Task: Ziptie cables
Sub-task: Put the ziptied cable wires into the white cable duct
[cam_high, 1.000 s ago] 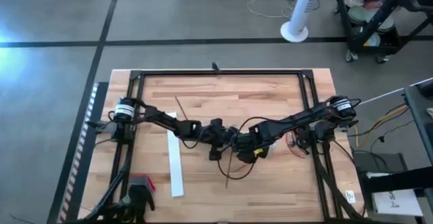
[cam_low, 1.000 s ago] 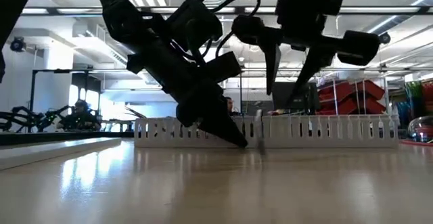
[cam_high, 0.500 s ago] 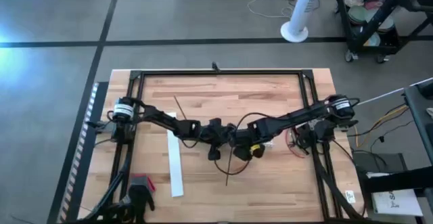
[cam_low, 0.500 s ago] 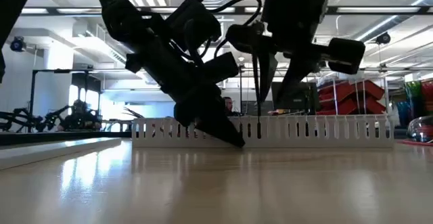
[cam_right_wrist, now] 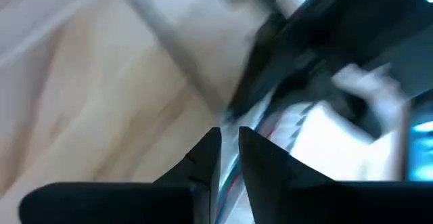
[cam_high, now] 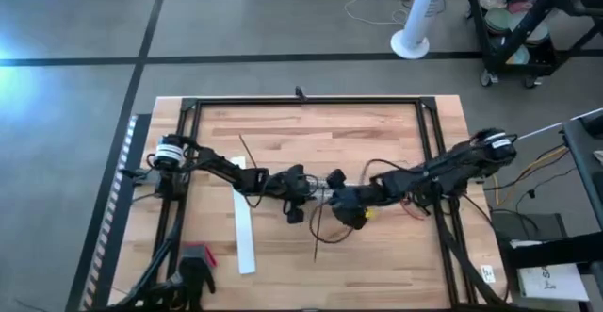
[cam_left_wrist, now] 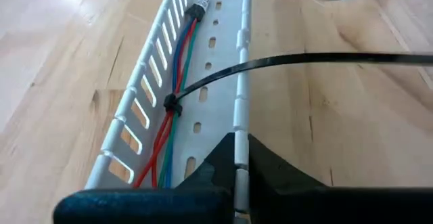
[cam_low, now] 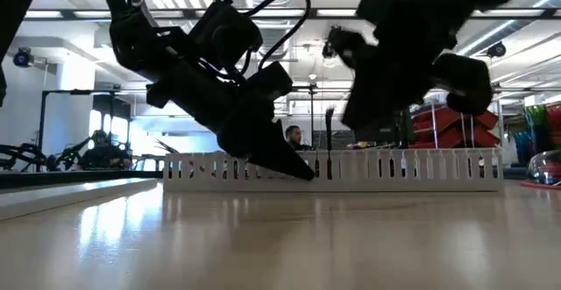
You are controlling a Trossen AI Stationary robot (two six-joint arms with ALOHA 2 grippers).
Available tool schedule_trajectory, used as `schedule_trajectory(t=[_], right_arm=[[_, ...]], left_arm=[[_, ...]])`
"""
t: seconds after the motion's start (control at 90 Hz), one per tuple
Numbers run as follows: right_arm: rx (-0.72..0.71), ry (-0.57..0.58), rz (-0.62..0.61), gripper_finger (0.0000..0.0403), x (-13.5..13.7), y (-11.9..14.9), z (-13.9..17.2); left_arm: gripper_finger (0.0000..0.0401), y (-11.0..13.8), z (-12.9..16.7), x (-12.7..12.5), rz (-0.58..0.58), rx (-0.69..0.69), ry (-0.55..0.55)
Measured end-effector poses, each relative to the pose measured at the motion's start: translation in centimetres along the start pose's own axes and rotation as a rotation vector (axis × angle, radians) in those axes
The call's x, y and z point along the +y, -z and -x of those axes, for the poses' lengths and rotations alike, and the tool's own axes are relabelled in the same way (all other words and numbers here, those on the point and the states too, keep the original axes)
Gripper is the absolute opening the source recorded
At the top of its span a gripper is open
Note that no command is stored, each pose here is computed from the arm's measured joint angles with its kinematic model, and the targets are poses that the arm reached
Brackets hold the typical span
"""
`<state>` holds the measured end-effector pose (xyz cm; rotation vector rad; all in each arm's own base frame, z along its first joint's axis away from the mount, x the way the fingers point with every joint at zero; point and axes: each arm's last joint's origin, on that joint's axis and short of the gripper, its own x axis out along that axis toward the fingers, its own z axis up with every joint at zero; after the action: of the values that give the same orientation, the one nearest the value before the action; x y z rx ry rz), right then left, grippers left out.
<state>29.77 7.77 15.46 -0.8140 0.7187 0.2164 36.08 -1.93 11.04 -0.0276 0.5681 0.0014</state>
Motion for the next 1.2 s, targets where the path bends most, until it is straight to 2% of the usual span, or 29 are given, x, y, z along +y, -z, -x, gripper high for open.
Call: schedule_trajectory(t=[0.078,0.211,0.367,0.478,0.622,0.822,0.933,1.067,1.2], right_arm=[[-0.052,0.057,0.028,0.0051,1.1,0.3,0.0],[-0.004,0.08,0.075,0.0074,2.6,1.3,-1.1],[-0.035,0.143,0.061,0.0096,2.9,0.9,-2.0],[-0.021,0.14,0.077,0.01,3.2,1.2,-2.4],[-0.03,0.143,0.073,0.0079,3.1,1.0,-2.5],[-0.054,0.153,0.074,0.0012,2.7,0.3,-2.5],[-0.041,0.145,0.073,0.0004,2.5,0.3,-2.6],[0.024,0.092,0.092,0.0001,2.1,0.3,-2.7],[0.135,-0.042,0.163,0.0,1.3,0.3,-2.5]], left_arm=[[0.0,-0.1,0.0,0.0,0.002,-0.001,0.0],[0.0,-0.2,0.0,0.0,0.006,-0.002,0.001],[0.0,-0.1,0.0,0.0,0.008,0.001,0.001],[0.0,-0.1,0.0,0.0,0.013,0.003,0.001],[0.0,-0.1,0.0,0.0,0.013,0.004,0.001],[0.0,-0.1,0.0,0.0,0.013,0.005,0.001],[0.0,-0.1,0.0,0.0,0.013,0.006,0.001],[0.0,-0.1,-0.1,0.0,0.012,0.007,0.001],[0.0,-0.1,0.0,-0.1,0.004,0.009,0.014]])
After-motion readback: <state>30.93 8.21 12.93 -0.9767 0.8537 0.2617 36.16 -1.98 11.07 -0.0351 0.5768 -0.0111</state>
